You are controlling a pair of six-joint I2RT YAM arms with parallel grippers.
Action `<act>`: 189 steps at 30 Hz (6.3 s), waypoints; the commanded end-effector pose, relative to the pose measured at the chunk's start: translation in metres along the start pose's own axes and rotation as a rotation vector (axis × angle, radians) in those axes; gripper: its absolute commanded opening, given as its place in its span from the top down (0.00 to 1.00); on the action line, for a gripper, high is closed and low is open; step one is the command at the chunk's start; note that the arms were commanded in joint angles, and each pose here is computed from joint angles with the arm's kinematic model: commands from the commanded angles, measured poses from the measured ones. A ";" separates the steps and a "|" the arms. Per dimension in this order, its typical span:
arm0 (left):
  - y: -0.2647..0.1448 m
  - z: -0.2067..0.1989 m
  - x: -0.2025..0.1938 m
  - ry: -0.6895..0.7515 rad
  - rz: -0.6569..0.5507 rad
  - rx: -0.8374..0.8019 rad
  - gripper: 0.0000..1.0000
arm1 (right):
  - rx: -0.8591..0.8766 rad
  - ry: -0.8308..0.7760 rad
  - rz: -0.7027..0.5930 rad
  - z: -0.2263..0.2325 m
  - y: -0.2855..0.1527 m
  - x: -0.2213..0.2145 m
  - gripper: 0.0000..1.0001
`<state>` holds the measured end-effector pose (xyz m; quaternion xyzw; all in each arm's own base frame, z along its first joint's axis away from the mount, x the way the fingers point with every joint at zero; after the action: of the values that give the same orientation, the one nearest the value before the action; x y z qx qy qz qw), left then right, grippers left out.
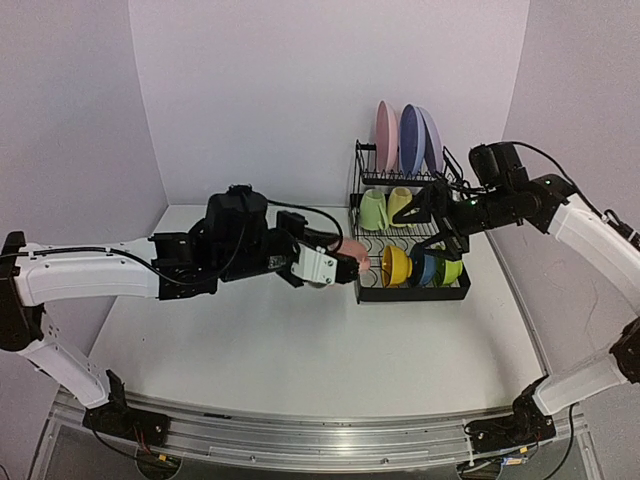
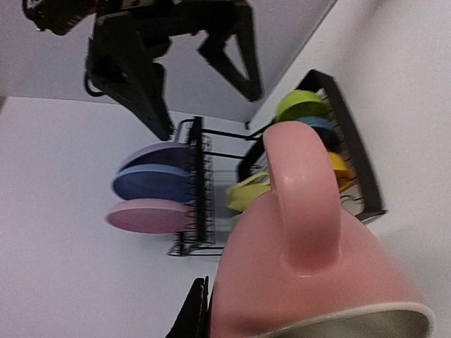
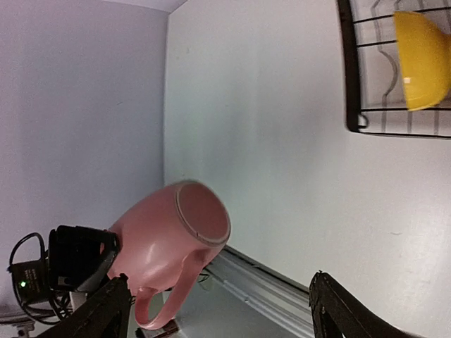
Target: Load the mixed dishes into the dish rack
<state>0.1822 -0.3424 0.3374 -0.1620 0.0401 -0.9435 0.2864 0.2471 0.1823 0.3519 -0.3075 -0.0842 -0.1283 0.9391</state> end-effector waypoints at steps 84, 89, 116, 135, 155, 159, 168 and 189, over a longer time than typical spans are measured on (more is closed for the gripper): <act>-0.038 0.013 -0.033 0.354 0.001 0.069 0.16 | -0.845 -1.127 -0.400 -0.046 0.041 0.064 1.00; -0.039 0.015 -0.039 0.303 0.056 0.070 0.16 | -0.839 -1.071 -0.453 -0.071 0.033 0.088 1.00; -0.053 -0.021 -0.084 0.035 0.216 -0.038 0.15 | -1.059 -0.798 -0.577 -0.155 0.052 0.148 1.00; -0.056 -0.028 -0.094 0.009 0.242 -0.055 0.15 | -1.056 -0.642 -0.650 -0.184 0.074 0.185 1.00; -0.054 -0.034 -0.102 -0.014 0.269 -0.081 0.15 | -1.134 -0.578 -0.782 -0.213 0.096 0.211 1.00; -0.054 -0.034 -0.103 -0.019 0.273 -0.084 0.15 | -1.141 -0.581 -0.779 -0.216 0.096 0.209 1.00; -0.053 -0.034 -0.104 -0.026 0.273 -0.089 0.15 | -1.176 -0.573 -0.766 -0.230 0.109 0.216 1.00; -0.056 -0.034 -0.105 -0.036 0.285 -0.094 0.15 | -1.001 -0.595 -0.638 -0.240 0.118 0.223 0.97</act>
<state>0.2241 -0.2426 0.2805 -0.1766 0.1088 -0.8909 0.4040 0.4998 0.0950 0.1224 -0.7117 -0.3505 -0.2914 0.5345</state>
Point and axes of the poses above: each gripper's point midway between its finger pads, its own y axis out along the fingers, its own z axis along the line the jaws close on, x = y × z, the point moved 10 cm from there along -y, back along the fingers, and after that the axes turned 3 degrees about -y, right-handed, at the moved point
